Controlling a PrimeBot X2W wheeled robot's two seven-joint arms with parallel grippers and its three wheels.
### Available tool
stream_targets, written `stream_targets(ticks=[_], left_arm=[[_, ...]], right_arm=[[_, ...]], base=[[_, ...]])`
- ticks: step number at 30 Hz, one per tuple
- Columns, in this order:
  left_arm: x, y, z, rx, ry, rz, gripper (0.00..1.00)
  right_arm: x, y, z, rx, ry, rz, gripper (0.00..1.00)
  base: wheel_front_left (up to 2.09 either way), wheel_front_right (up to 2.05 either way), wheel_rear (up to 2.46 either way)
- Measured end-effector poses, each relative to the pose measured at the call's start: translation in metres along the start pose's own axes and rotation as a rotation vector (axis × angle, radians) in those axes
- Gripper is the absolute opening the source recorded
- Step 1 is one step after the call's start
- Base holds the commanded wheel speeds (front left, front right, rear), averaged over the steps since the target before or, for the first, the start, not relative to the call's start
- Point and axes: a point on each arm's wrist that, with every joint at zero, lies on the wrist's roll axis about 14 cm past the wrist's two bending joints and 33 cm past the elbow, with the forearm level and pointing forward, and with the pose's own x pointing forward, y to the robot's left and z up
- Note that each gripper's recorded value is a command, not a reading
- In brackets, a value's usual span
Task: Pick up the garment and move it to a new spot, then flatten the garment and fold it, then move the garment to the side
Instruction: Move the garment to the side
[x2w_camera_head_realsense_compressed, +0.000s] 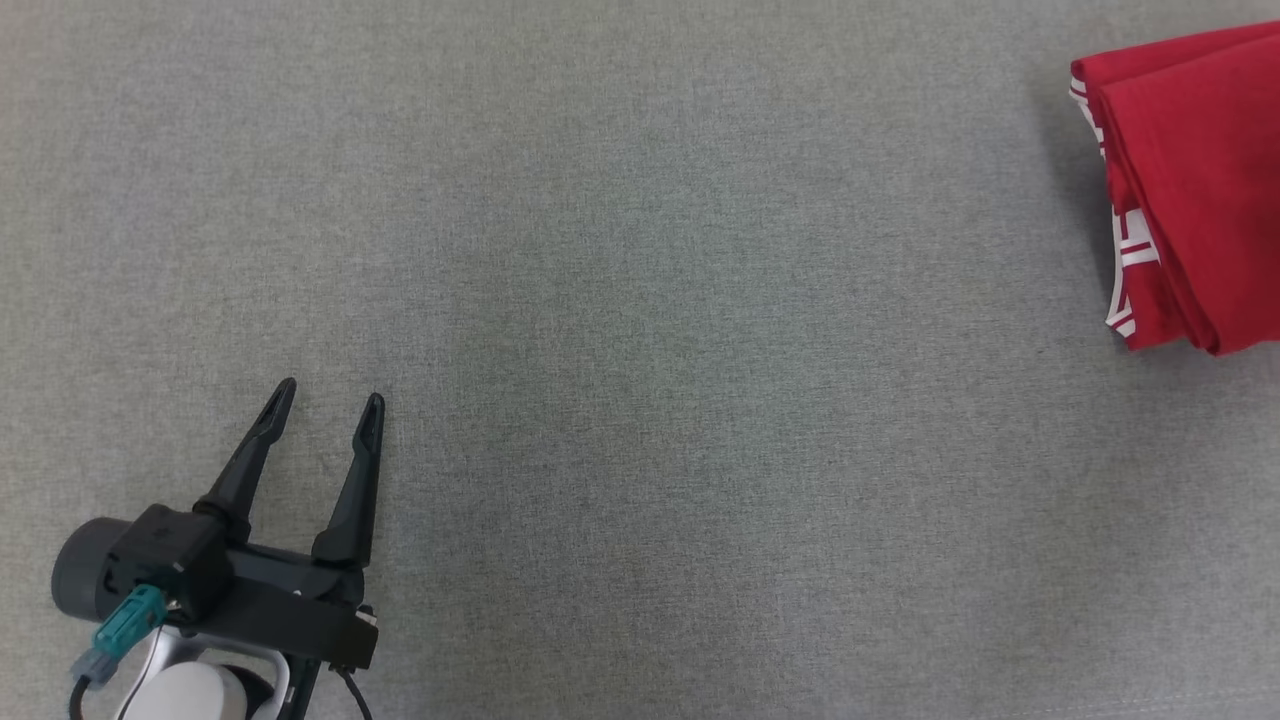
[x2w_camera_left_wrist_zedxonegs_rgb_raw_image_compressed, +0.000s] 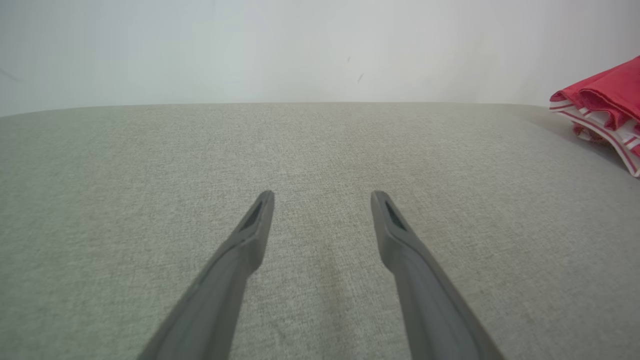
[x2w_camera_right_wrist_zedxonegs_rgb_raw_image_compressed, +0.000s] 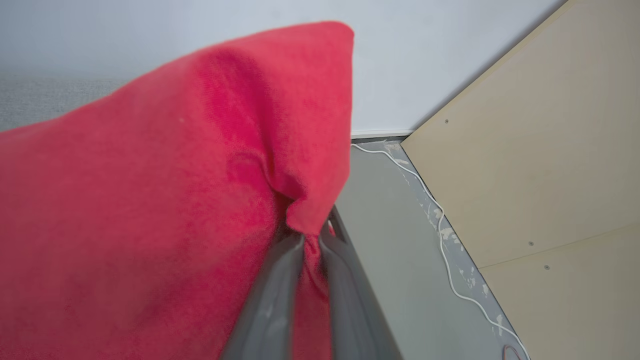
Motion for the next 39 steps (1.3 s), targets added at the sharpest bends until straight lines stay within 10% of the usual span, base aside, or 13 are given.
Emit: stream_targets(ticks=[1,2,3,16,39], left_arm=[[0.000,0.001,-0.001,0.001,0.003,0.001,1.00],[0.001,0.001,-0.002,0.001,0.005,0.001,1.00],[0.001,0.002,-0.003,0.001,0.007,0.001,1.00],[0.003,0.001,0.001,0.012,0.000,-0.004,1.00],[-0.039,0.027,0.054,0.029,-0.143,0.203,1.00]], right_arm=[[0.001,0.000,-0.001,-0.008,0.002,-0.003,0.00],[0.002,0.002,-0.002,-0.016,0.000,-0.001,0.20],[0.003,0.004,-0.004,-0.016,0.004,0.001,1.00],[-0.003,0.028,0.000,0.002,-0.062,0.053,1.00],[-0.106,0.097,0.098,0.428,-0.628,0.409,1.00]], base=[[0.00,0.00,0.00],[0.00,0.00,0.00],[0.00,0.00,0.00],[0.00,0.00,0.00],[0.00,0.00,0.00]])
